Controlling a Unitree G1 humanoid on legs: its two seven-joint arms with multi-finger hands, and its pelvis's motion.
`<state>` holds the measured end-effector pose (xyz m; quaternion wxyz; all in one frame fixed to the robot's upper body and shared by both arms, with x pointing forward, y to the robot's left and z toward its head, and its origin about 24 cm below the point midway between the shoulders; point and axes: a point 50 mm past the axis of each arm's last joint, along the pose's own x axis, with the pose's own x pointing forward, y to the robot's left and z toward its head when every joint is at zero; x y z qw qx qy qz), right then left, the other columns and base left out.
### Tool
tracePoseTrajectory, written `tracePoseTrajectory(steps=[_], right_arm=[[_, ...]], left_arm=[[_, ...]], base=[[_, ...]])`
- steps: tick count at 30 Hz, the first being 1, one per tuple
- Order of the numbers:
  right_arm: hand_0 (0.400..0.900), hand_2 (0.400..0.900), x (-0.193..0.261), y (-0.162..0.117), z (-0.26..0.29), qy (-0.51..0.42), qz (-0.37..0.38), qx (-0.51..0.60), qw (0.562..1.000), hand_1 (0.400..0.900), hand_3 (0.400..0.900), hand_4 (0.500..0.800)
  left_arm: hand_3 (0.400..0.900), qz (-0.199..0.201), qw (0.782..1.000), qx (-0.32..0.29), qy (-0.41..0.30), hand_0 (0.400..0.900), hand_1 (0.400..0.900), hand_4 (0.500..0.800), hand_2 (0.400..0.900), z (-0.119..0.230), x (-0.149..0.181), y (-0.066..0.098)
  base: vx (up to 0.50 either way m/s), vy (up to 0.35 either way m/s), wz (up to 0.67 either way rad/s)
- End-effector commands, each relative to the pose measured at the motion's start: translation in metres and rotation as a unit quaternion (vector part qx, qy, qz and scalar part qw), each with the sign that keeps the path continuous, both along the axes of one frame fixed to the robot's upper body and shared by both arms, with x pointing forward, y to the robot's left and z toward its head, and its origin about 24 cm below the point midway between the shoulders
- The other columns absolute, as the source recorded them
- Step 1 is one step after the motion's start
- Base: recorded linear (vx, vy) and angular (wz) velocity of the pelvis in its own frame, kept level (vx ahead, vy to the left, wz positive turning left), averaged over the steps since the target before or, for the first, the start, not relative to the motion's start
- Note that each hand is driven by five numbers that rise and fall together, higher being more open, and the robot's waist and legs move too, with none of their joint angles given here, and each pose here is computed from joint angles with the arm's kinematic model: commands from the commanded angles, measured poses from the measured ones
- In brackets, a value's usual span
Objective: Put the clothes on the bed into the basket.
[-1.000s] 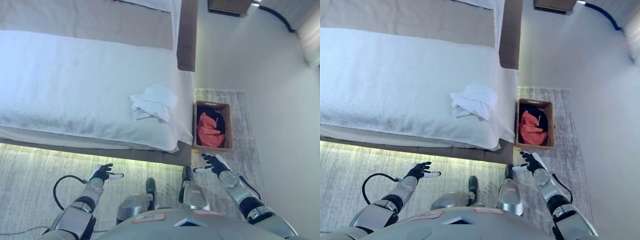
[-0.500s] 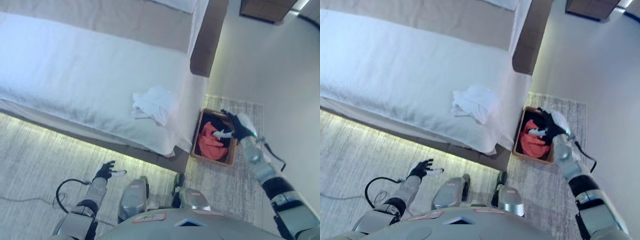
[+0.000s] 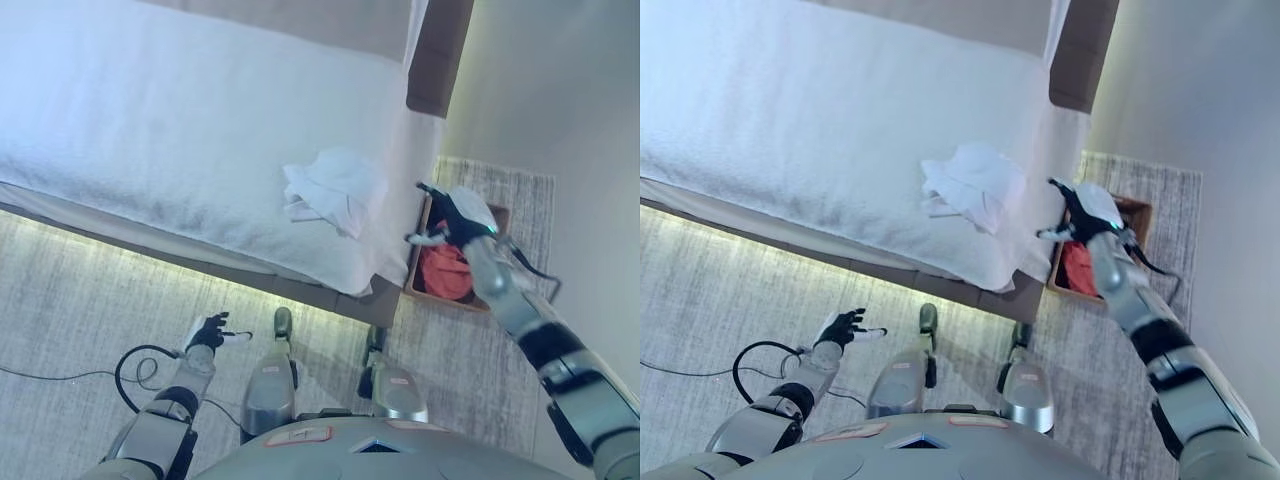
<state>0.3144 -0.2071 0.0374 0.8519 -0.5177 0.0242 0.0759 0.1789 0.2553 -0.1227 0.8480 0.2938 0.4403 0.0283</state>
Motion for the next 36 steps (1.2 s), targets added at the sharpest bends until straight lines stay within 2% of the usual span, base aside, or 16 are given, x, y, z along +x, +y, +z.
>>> tracePoseTrajectory(steps=[1, 5, 11, 12, 13, 14, 16, 18, 20, 22, 28, 32, 35, 36], right_arm=[[0.900, 0.900, 0.034, 0.025, 0.064, -0.128, 0.037, 0.004, 0.991, 0.900, 0.900, 0.800], [0.900, 0.900, 0.045, 0.052, 0.081, -0.152, 0.069, 0.002, 0.986, 0.900, 0.900, 0.800], [0.900, 0.900, 0.060, 0.074, 0.105, -0.183, 0.079, -0.006, 0.980, 0.900, 0.900, 0.800], [0.900, 0.900, 0.063, 0.093, 0.109, -0.184, 0.103, -0.004, 0.978, 0.900, 0.900, 0.800], [0.900, 0.900, 0.063, 0.093, 0.109, -0.185, 0.102, -0.004, 0.977, 0.900, 0.900, 0.800], [0.900, 0.900, 0.066, 0.072, 0.115, -0.204, 0.058, -0.002, 0.977, 0.900, 0.900, 0.800], [0.900, 0.900, 0.071, 0.072, 0.112, -0.197, 0.048, -0.014, 0.979, 0.900, 0.900, 0.800], [0.900, 0.900, 0.077, 0.069, 0.111, -0.185, 0.028, -0.016, 0.982, 0.900, 0.900, 0.800], [0.900, 0.900, 0.084, 0.069, 0.119, -0.175, 0.013, -0.026, 0.984, 0.900, 0.900, 0.800], [0.900, 0.900, 0.084, 0.069, 0.119, -0.175, 0.013, -0.026, 0.984, 0.900, 0.900, 0.800], [0.900, 0.900, 0.101, 0.058, 0.105, -0.091, -0.061, -0.057, 0.992, 0.900, 0.900, 0.800], [0.900, 0.900, 0.103, 0.045, 0.092, -0.025, -0.101, -0.097, 0.990, 0.900, 0.900, 0.800], [0.900, 0.900, 0.103, 0.040, 0.091, -0.008, -0.112, -0.093, 0.989, 0.900, 0.900, 0.800], [0.400, 0.400, 0.102, 0.040, 0.089, -0.006, -0.112, -0.089, 0.990, 0.400, 0.400, 0.500]], left_arm=[[0.900, -0.018, 0.999, 0.028, -0.043, 0.900, 0.900, 0.800, 0.900, 0.015, 0.029, 0.000], [0.900, -0.025, 0.996, 0.025, -0.078, 0.900, 0.900, 0.800, 0.900, 0.025, 0.049, -0.008], [0.900, -0.031, 0.991, 0.019, -0.128, 0.900, 0.900, 0.800, 0.900, 0.043, 0.077, -0.018], [0.900, -0.101, 0.979, 0.022, -0.175, 0.900, 0.900, 0.800, 0.900, 0.069, 0.121, -0.068], [0.900, -0.101, 0.979, 0.021, -0.176, 0.900, 0.900, 0.800, 0.900, 0.070, 0.122, -0.068], [0.900, -0.059, 0.991, 0.038, -0.112, 0.900, 0.900, 0.800, 0.900, 0.026, 0.047, -0.020], [0.900, -0.070, 0.993, 0.033, -0.091, 0.900, 0.900, 0.800, 0.900, 0.016, 0.040, -0.036], [0.900, -0.084, 0.993, 0.042, -0.077, 0.900, 0.900, 0.800, 0.900, 0.014, 0.041, -0.043], [0.900, -0.105, 0.990, 0.058, -0.070, 0.900, 0.900, 0.800, 0.900, 0.014, 0.040, -0.041], [0.900, -0.105, 0.990, 0.058, -0.070, 0.900, 0.900, 0.800, 0.900, 0.014, 0.040, -0.041], [0.900, -0.122, 0.986, 0.080, -0.084, 0.900, 0.900, 0.800, 0.900, 0.021, 0.047, -0.033], [0.900, -0.146, 0.982, 0.083, -0.091, 0.900, 0.900, 0.800, 0.900, 0.027, 0.057, -0.039], [0.900, -0.159, 0.979, 0.081, -0.099, 0.900, 0.900, 0.800, 0.900, 0.030, 0.062, -0.042], [0.900, -0.166, 0.978, 0.078, -0.102, 0.900, 0.900, 0.800, 0.900, 0.031, 0.064, -0.046]], base=[[-0.059, 0.059, -0.06], [-0.038, 0.030, -0.02], [-0.050, 0.017, 0.02], [-0.021, 0.015, -0.07], [-0.036, -0.006, 0.14], [-0.048, -0.013, 0.28], [-0.052, -0.017, 0.20], [-0.034, -0.035, 0.09], [-0.017, -0.019, 0.09], [-0.008, 0.002, 0.04], [-0.015, 0.002, 0.12], [0.010, -0.022, 0.16], [0.019, -0.028, 0.15], [0.010, -0.026, 0.13]])
